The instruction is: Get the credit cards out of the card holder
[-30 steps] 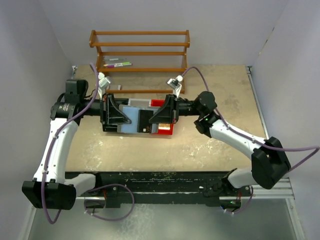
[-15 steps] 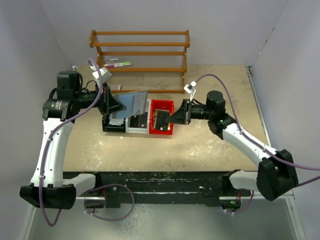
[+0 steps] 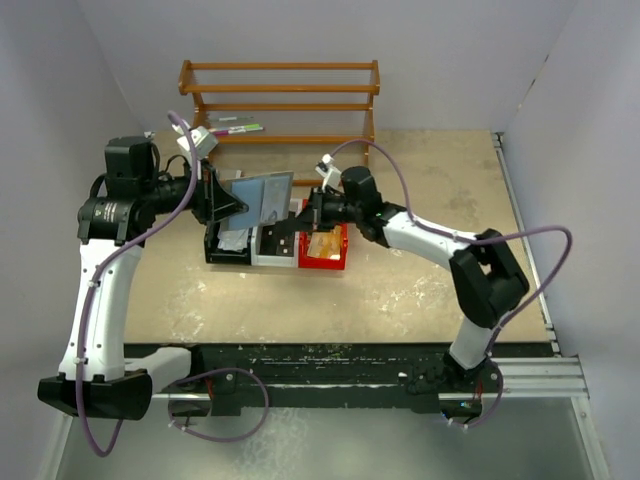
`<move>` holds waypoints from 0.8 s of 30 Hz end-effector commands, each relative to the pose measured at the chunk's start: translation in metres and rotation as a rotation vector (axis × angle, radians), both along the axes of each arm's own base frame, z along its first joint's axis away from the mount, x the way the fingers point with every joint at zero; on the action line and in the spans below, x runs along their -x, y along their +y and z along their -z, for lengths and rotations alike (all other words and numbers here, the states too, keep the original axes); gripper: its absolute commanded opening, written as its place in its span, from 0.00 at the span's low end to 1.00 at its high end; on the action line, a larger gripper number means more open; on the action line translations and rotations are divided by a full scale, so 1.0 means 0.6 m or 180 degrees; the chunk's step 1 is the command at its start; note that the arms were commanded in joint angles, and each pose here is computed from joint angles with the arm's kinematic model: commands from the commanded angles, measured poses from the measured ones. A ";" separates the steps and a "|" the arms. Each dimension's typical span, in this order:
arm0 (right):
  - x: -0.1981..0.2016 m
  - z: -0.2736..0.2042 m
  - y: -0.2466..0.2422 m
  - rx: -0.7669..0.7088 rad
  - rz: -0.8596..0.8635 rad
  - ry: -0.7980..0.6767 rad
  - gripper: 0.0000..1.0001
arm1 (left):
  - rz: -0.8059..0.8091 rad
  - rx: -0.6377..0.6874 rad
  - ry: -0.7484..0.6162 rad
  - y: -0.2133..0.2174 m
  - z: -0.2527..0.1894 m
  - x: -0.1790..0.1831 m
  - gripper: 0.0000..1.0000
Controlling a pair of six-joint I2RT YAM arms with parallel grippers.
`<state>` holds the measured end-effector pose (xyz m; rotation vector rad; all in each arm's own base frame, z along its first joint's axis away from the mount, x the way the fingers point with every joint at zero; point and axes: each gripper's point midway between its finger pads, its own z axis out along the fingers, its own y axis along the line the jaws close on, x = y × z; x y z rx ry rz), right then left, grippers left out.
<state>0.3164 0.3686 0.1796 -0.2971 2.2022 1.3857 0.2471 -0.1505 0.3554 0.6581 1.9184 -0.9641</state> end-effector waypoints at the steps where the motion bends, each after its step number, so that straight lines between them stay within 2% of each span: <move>1: -0.045 0.001 0.036 0.0115 0.0216 -0.0110 0.00 | 0.0108 0.0110 -0.0233 -0.007 -0.048 0.020 0.04; 15: -0.083 0.075 0.108 0.0401 0.0320 0.0047 0.00 | 0.0455 0.0344 -0.0125 -0.026 -0.056 0.061 0.04; 20: -0.083 0.089 0.106 0.0546 0.0358 0.0046 0.14 | 0.0514 0.0364 -0.0143 -0.028 -0.061 0.072 0.04; 22: -0.083 0.074 0.100 0.0559 0.0402 -0.0022 0.25 | 0.0535 0.0373 -0.0145 -0.028 -0.062 0.074 0.04; 24: -0.082 0.059 0.091 0.0572 0.0436 -0.0089 0.30 | 0.0553 0.0384 -0.0138 -0.029 -0.061 0.075 0.04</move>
